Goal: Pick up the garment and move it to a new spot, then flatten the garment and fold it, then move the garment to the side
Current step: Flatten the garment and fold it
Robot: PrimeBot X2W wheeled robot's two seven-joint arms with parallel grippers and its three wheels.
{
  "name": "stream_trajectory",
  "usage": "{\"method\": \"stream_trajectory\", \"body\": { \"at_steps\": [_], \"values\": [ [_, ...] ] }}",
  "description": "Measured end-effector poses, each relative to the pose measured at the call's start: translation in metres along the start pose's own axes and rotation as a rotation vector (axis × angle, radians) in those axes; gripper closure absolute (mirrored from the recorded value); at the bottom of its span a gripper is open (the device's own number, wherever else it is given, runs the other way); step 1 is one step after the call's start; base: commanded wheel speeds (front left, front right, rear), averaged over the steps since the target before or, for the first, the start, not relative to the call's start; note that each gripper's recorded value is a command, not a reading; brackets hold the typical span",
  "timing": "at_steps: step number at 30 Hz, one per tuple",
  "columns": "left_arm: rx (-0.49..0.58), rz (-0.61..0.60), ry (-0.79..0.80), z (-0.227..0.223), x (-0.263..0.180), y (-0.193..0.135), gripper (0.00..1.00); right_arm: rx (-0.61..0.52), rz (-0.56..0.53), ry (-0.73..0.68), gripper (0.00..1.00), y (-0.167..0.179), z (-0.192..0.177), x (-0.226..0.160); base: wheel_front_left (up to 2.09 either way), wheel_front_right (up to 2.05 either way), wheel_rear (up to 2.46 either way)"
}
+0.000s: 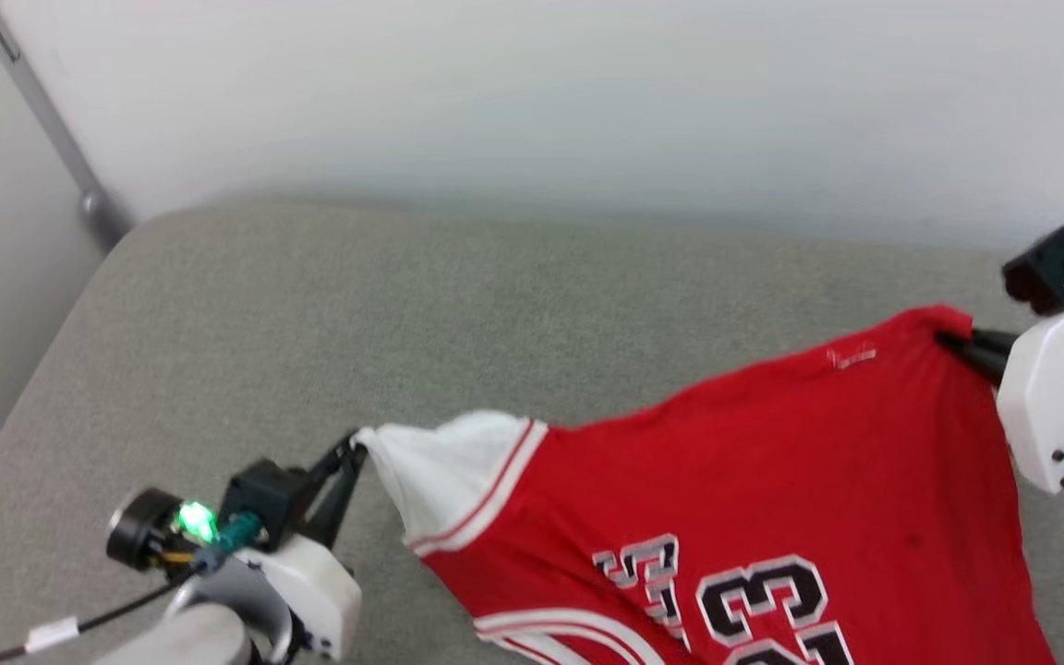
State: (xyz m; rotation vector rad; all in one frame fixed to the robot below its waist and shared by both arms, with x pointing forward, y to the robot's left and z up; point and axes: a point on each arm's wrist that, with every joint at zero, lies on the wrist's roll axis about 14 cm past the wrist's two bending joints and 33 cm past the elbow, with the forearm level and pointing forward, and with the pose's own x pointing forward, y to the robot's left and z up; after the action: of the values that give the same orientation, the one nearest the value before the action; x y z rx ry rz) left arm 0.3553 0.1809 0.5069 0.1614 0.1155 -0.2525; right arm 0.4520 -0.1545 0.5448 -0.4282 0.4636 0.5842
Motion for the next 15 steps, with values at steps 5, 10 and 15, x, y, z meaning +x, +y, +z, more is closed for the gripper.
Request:
{"method": "stream_trajectory", "body": {
  "at_steps": [5,10,15],
  "values": [
    [0.099,-0.022,-0.177,0.07,0.023,0.007,1.0,-0.029,-0.119,-0.143,1.0,-0.029,0.04,-0.035,0.0,0.0,0.0],
    [0.227,-0.071,-0.315,0.14,0.049,0.004,1.0,-0.059,-0.196,-0.222,1.0,-0.049,0.07,-0.056,0.0,0.0,0.0],
    [0.303,-0.083,-0.413,0.198,0.075,0.007,1.0,-0.079,-0.246,-0.287,1.0,-0.066,0.099,-0.06,0.0,0.0,0.0]
  ]
}}
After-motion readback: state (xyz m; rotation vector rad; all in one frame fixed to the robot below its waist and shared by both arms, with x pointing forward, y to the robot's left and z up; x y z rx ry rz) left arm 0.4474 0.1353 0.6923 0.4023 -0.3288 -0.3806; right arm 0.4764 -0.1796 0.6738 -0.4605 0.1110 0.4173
